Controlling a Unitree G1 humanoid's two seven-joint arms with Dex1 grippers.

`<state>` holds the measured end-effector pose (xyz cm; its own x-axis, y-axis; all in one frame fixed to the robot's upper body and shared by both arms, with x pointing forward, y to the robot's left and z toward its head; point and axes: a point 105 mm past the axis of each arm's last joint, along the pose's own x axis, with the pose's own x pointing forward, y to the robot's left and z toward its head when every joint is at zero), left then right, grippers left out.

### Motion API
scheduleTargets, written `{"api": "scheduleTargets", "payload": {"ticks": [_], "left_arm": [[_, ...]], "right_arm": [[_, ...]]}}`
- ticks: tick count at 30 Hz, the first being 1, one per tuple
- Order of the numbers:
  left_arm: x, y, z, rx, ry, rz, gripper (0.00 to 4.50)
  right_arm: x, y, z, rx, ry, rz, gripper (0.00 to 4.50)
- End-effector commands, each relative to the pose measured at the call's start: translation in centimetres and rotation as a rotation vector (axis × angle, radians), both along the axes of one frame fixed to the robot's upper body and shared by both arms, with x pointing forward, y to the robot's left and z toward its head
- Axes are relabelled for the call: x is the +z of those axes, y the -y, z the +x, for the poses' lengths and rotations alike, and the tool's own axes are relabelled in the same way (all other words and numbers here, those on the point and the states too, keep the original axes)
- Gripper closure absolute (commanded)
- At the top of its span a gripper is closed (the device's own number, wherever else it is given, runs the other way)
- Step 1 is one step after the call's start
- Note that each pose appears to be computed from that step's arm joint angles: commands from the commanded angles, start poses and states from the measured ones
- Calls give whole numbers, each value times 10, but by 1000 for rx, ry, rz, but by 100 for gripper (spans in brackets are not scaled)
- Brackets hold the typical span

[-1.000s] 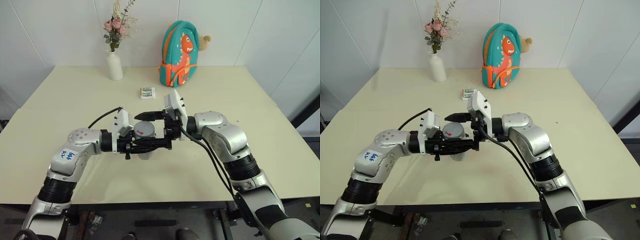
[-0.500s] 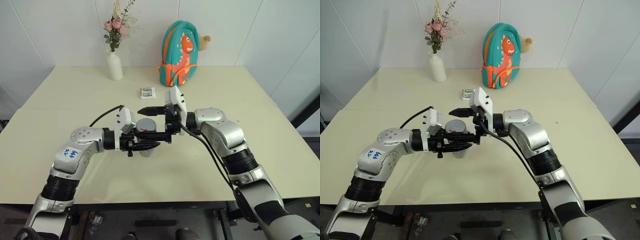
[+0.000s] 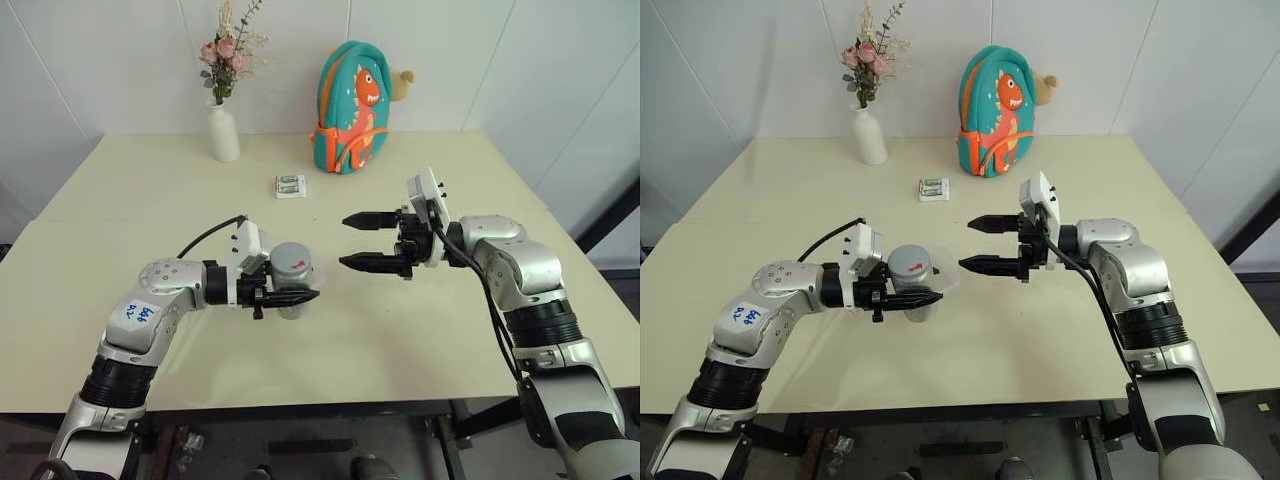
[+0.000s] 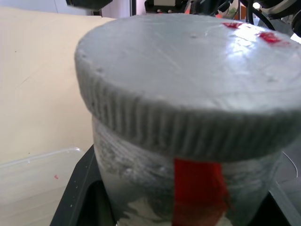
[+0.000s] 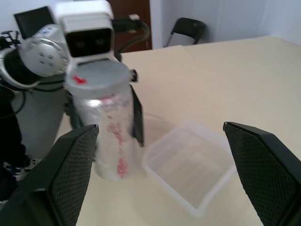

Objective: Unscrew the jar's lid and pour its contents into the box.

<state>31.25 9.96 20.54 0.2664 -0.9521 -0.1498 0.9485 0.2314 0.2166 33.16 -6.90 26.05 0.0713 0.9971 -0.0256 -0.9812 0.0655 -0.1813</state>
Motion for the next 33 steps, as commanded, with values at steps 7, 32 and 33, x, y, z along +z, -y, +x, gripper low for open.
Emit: {"api": "scheduleTargets", "payload": {"ticks": [7,32,33], "left_arm": [[10,2,-5,-19,49,-11,249],[14,5,-5,-26,57,-20,249],[14,4,-5,-24,57,-19,249]], "right_arm": [[16,-54,-31,133,93,63,4],[16,-31,11,-52,169,11,4],[16,-24,13,-62,166,4,4]]}}
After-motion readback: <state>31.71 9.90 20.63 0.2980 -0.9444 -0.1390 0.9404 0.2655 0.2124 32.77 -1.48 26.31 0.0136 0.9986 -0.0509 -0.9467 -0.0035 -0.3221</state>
